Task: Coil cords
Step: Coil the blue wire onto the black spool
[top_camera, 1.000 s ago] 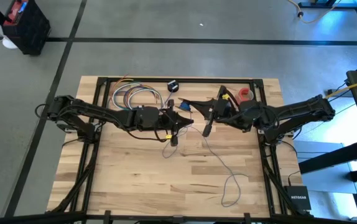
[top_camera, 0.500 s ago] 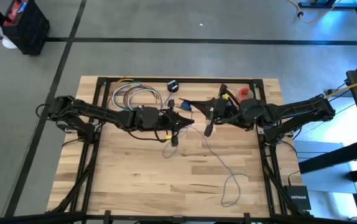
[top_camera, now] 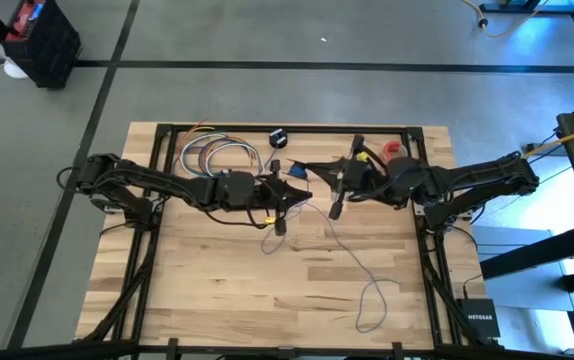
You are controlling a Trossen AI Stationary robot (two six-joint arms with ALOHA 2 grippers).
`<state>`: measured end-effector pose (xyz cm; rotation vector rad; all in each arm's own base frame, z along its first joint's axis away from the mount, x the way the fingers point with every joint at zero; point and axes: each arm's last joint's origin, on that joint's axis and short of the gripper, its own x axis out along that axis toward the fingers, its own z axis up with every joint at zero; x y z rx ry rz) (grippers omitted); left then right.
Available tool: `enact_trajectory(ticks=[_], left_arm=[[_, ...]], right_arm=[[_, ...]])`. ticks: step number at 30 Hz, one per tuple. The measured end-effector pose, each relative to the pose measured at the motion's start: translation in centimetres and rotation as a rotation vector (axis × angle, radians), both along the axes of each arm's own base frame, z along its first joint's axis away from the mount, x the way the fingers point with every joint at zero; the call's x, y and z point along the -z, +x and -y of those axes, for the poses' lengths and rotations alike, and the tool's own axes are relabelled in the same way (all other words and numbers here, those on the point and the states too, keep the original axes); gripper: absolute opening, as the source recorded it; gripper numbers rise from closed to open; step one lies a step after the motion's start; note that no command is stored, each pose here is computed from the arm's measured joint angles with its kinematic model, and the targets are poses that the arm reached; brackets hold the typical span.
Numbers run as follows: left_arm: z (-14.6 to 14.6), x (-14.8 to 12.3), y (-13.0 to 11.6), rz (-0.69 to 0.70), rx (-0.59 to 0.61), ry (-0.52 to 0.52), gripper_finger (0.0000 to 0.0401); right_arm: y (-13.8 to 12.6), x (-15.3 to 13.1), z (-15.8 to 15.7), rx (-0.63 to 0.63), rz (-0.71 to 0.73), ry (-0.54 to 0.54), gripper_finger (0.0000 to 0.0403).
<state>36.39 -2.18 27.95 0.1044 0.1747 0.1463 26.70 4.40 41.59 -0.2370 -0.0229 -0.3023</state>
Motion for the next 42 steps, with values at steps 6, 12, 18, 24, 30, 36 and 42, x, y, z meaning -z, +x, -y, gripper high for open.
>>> enact_trajectory(ticks=[6,12,18,24,30,36,42], left_arm=[[0.0,-0.3,0.0,0.023,0.002,-0.002,0.0000],[0.0,-0.3,0.0,0.020,0.001,-0.002,0.0000],[0.0,-0.3,0.0,0.020,0.001,-0.002,0.0000],[0.0,-0.3,0.0,0.019,0.001,0.003,0.0000],[0.0,-0.9,0.1,0.080,0.007,0.044,0.0000],[-0.1,-1.0,0.2,0.104,0.005,0.069,0.0009],[-0.7,0.2,0.3,0.035,-0.013,0.058,0.0064]], right_arm=[[-0.3,-1.3,0.0,-0.026,0.015,-0.005,0.0005],[-0.4,-1.6,0.0,-0.031,0.004,-0.008,0.0005],[-0.5,-2.0,0.0,-0.033,0.012,-0.007,0.0005],[-0.5,-2.2,0.0,-0.033,0.018,-0.006,0.0005],[-0.8,-3.3,0.1,-0.034,0.035,-0.001,0.0005],[-0.8,-3.1,0.1,-0.034,0.011,-0.003,0.0005],[-1.2,-4.1,0.2,-0.036,0.075,0.013,0.0005]])
